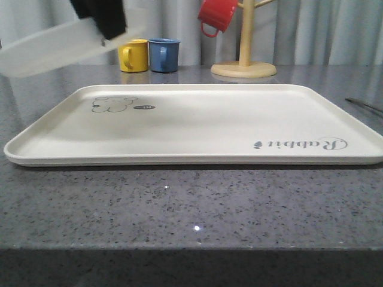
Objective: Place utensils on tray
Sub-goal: 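Reach the left gripper to the white plate and grasp its rim, then carry the white plate onto the tray and lower it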
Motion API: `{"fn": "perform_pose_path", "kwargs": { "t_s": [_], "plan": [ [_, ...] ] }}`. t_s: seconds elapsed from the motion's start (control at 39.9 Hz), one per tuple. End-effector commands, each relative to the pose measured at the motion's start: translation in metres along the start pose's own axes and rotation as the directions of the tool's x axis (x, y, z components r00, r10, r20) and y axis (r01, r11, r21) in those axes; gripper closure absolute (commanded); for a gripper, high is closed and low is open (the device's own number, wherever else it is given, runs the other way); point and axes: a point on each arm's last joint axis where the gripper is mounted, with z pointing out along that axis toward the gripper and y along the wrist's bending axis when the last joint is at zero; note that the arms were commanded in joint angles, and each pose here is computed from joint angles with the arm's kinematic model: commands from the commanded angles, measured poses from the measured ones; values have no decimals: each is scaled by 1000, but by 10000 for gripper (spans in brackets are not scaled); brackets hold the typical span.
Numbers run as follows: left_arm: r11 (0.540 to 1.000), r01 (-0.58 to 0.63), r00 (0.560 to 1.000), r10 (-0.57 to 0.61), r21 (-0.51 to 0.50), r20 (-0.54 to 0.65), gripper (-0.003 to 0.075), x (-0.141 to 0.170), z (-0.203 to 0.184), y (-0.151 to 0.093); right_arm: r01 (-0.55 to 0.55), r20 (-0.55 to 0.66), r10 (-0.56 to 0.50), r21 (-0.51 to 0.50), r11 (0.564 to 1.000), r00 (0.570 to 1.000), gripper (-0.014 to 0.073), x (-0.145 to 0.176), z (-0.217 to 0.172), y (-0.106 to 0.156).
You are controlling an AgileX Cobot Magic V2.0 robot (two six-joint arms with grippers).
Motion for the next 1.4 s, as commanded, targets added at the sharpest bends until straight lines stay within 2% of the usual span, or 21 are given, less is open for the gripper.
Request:
{"fn": "perform_pose_path", "kwargs": {
  "t_s": [0.0, 0.15, 0.43, 0.75, 1.18, 1.25, 1.38],
  "plan": [
    [999, -48, 995, 47, 10, 89, 738, -18, -3, -19, 20, 107, -20, 9, 1000, 994, -60, -19, -1, -1],
    [995, -96, 994, 95, 14, 59, 738, -39, 25, -35, 20, 107, -20, 9, 1000, 994, -60, -19, -1, -1],
    [989, -139, 990, 137, -53, -33, 738, -55, 55, -35, 20, 107, -20, 9, 1000, 994, -60, -19, -1, -1],
    [992, -84, 995, 89, 99, -53, 738, -52, 55, -50, 20, 107, -20, 9, 1000, 994, -60, -19, -1, -1],
    [990, -79, 995, 86, 115, -58, 735, -52, 58, -52, 20, 106, -20, 9, 1000, 994, -60, -19, -1, -1],
    [990, -77, 995, 84, 121, -60, 716, -52, 59, -53, 20, 106, -20, 9, 1000, 994, -60, -19, -1, -1],
    [990, -77, 995, 84, 122, -62, 629, -52, 60, -53, 20, 106, -20, 9, 1000, 994, -60, -19, -1, -1]
  ]
}}
